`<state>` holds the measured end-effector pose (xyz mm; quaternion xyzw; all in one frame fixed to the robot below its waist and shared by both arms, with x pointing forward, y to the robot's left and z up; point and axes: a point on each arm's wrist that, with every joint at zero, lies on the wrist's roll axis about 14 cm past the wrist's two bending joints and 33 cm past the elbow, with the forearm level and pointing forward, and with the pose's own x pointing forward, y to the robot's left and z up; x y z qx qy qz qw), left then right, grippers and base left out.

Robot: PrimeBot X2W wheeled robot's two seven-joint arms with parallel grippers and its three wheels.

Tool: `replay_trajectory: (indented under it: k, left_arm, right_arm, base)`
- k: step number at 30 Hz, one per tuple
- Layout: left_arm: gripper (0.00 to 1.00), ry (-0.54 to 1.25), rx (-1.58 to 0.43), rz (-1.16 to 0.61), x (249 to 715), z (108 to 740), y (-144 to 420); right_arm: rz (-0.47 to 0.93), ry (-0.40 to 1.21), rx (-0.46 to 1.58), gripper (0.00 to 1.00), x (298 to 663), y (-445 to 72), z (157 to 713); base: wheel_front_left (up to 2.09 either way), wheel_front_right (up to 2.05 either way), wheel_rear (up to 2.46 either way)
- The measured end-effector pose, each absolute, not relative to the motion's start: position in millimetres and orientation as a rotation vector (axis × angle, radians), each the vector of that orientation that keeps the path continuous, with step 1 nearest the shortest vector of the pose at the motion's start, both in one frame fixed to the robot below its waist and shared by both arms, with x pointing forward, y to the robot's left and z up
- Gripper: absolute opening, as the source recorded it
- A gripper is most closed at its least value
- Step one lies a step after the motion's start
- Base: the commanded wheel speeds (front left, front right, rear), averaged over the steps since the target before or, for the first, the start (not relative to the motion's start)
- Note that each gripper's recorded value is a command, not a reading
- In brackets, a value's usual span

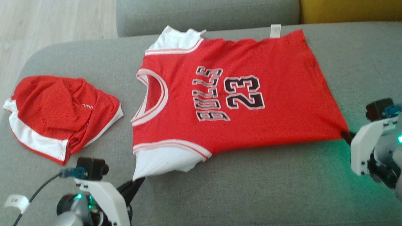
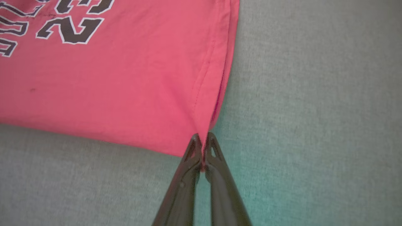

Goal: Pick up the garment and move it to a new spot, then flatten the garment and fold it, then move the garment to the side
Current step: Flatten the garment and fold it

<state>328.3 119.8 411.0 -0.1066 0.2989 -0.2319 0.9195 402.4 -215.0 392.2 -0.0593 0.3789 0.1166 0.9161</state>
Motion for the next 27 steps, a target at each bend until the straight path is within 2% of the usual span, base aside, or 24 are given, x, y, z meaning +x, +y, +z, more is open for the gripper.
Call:
replay_trajectory:
  k: [19, 27]
  left_arm:
    - [0.0, 0.82, -0.368, -0.563, 268.8, 411.8, 110.7]
    - [0.0, 0.946, -0.366, -0.622, 237.5, 409.5, 111.1]
  right_arm:
    - [0.325, 1.04, -0.092, 0.0, 319.5, -231.9, 376.5]
    - [0.384, 1.206, -0.085, 0.0, 277.6, -231.5, 362.1]
  base:
    - [0.0, 0.0, 0.0]
    - [0.0, 0.0, 0.0]
